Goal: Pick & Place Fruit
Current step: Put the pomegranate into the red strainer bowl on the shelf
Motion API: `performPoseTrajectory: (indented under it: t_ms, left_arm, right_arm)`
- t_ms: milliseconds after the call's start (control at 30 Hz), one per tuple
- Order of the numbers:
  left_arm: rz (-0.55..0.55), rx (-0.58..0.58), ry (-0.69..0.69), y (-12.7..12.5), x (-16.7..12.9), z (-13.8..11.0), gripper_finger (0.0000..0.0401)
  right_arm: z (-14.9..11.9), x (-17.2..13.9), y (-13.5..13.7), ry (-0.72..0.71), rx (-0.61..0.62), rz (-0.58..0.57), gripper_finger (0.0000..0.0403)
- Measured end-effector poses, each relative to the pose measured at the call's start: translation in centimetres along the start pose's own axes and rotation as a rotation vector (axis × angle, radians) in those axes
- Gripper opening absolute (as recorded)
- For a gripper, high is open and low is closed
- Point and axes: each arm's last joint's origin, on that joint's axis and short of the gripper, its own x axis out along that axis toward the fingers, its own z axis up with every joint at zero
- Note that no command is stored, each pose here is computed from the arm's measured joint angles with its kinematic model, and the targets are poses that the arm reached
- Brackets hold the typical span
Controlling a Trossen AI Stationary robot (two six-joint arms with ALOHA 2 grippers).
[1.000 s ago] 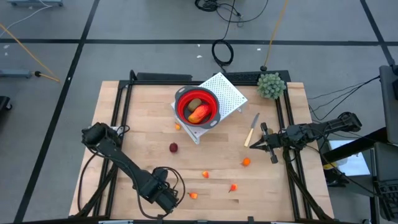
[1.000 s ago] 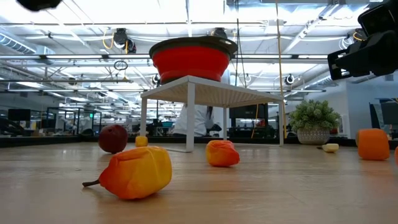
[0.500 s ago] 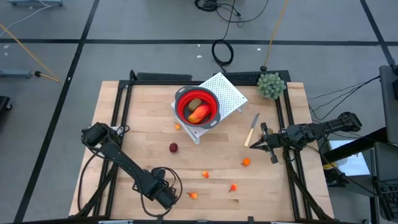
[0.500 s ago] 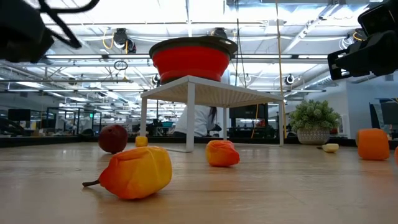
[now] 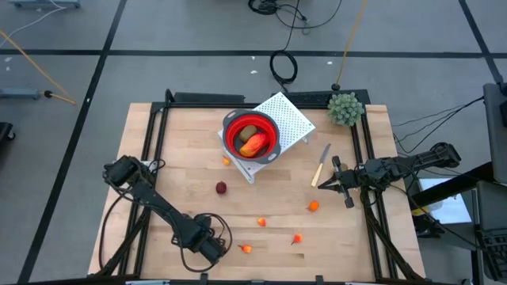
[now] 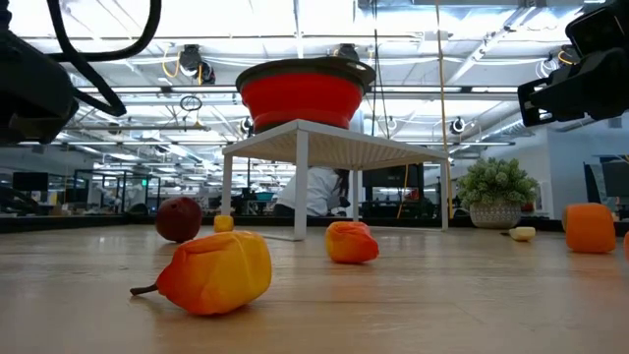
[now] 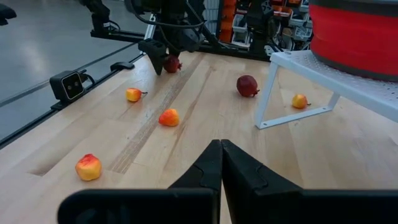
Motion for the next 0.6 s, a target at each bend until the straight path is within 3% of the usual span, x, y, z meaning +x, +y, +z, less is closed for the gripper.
performPoseTrajectory:
  t_ms: [600]
  left_arm:
    - [0.0, -0.001, 0.01, -0.04, -0.27, 0.23, 0.0171]
  right_arm:
    - [0.0, 0.0, 0.0, 0.0, 0.0, 0.0, 0.0]
